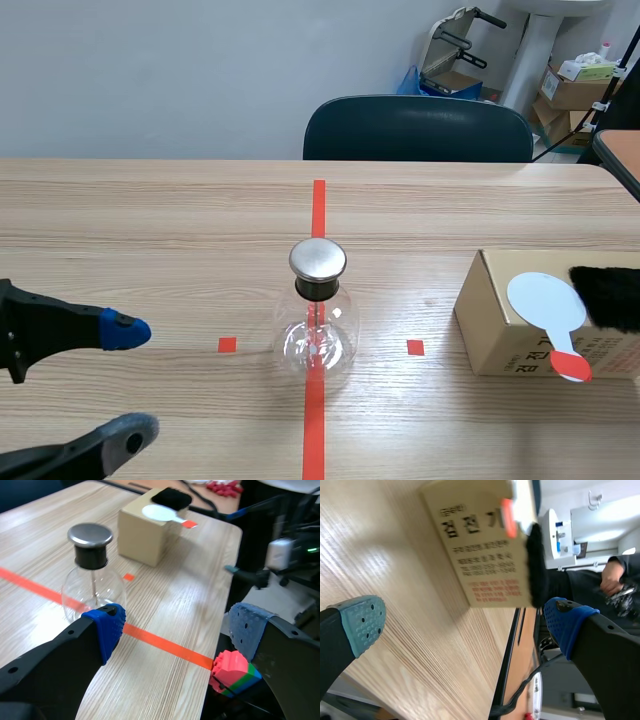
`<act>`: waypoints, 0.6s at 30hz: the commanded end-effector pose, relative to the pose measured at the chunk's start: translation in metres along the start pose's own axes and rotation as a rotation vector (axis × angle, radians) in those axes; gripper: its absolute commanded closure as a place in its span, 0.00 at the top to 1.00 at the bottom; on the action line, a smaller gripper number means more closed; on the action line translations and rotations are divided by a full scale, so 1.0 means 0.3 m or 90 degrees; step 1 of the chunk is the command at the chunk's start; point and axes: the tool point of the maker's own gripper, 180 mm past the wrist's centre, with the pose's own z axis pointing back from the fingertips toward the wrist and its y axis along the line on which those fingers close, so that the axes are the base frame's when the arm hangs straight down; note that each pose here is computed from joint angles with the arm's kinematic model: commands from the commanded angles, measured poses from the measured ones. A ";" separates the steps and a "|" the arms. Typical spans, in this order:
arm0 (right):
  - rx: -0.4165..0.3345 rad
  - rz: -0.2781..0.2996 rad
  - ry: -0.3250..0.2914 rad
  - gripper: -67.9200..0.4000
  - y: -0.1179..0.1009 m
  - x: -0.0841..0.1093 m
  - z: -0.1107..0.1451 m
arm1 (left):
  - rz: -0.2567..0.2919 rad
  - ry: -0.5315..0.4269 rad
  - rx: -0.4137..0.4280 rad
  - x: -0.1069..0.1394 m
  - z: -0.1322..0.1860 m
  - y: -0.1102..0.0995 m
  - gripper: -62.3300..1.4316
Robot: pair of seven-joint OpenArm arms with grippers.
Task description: Do the electroscope experiment
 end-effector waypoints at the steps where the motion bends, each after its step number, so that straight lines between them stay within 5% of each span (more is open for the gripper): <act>1: -0.062 0.013 -0.035 1.00 -0.112 0.019 -0.009 | 0.007 -0.023 0.026 0.034 -0.021 0.027 0.73; 10: -0.098 -0.170 -0.085 1.00 -0.380 0.045 -0.078 | -0.019 -0.002 0.170 0.064 -0.072 0.222 0.73; 18: -0.014 -0.336 -0.150 1.00 -0.481 0.173 -0.203 | -0.037 -0.001 0.308 0.107 -0.004 0.380 0.73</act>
